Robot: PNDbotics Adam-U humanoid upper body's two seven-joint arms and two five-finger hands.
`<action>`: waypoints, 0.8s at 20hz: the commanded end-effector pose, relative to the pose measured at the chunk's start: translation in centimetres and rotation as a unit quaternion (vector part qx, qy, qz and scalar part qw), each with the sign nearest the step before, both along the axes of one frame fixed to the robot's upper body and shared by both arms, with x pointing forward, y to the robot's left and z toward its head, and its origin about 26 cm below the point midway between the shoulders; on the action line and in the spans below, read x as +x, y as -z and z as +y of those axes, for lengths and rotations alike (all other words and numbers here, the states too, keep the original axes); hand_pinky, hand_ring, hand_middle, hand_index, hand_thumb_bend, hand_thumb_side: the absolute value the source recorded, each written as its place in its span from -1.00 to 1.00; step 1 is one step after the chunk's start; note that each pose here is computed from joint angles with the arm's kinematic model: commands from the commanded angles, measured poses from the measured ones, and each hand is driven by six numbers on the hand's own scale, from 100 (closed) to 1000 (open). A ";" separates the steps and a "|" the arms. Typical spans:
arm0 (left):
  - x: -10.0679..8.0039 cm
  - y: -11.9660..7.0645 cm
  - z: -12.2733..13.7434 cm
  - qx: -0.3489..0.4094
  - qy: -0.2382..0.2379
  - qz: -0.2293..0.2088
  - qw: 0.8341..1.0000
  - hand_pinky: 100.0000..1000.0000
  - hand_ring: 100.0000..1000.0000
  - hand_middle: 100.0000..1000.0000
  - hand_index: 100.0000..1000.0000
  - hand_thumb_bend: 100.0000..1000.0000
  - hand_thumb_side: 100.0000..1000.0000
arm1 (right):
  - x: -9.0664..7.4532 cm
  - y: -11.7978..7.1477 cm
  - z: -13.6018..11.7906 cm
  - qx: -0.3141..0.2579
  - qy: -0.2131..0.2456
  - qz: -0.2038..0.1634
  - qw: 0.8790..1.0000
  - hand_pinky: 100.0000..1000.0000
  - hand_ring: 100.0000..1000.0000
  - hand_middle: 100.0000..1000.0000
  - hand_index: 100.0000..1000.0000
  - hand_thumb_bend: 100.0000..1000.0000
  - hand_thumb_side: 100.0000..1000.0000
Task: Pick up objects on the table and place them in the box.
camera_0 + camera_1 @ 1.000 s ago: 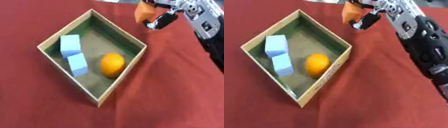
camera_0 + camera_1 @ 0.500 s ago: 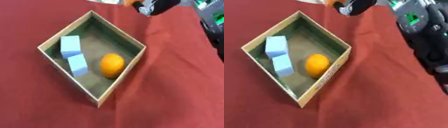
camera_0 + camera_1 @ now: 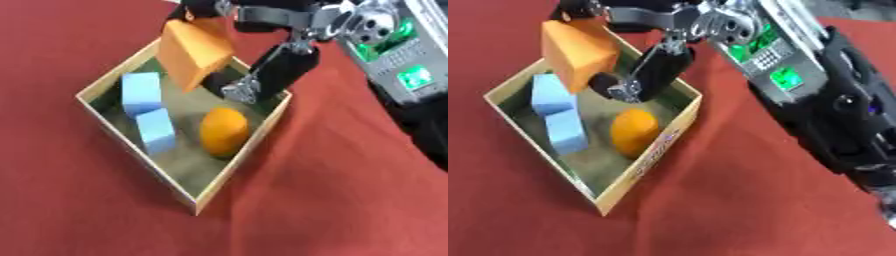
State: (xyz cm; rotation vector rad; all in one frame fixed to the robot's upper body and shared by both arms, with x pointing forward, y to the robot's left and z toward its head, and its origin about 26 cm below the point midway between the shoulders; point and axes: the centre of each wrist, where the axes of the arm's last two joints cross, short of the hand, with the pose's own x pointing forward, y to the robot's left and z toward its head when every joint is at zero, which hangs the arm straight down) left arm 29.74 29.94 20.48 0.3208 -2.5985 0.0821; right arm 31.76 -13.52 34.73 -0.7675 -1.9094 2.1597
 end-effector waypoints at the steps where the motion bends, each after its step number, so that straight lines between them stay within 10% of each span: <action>1: -0.2 -0.6 -0.1 0.006 0.002 -0.010 1.000 0.86 0.54 0.34 0.67 -0.86 0.51 | 1.0 0.7 0.6 -0.018 0.014 -0.005 1.000 0.61 0.63 0.10 0.53 -1.00 -0.62; 9: -0.2 -0.5 -0.1 0.004 0.003 -0.007 1.000 0.86 0.54 0.33 0.67 -0.86 0.51 | 4.6 5.0 1.4 -0.051 0.048 0.007 0.998 0.61 0.65 0.14 0.56 -1.00 -0.56; 16: -0.2 -0.4 -0.2 0.003 0.004 -0.005 1.000 0.86 0.54 0.33 0.67 -0.86 0.52 | 5.0 6.3 1.9 -0.099 0.024 0.016 0.995 0.73 0.87 0.58 0.85 -0.76 -0.54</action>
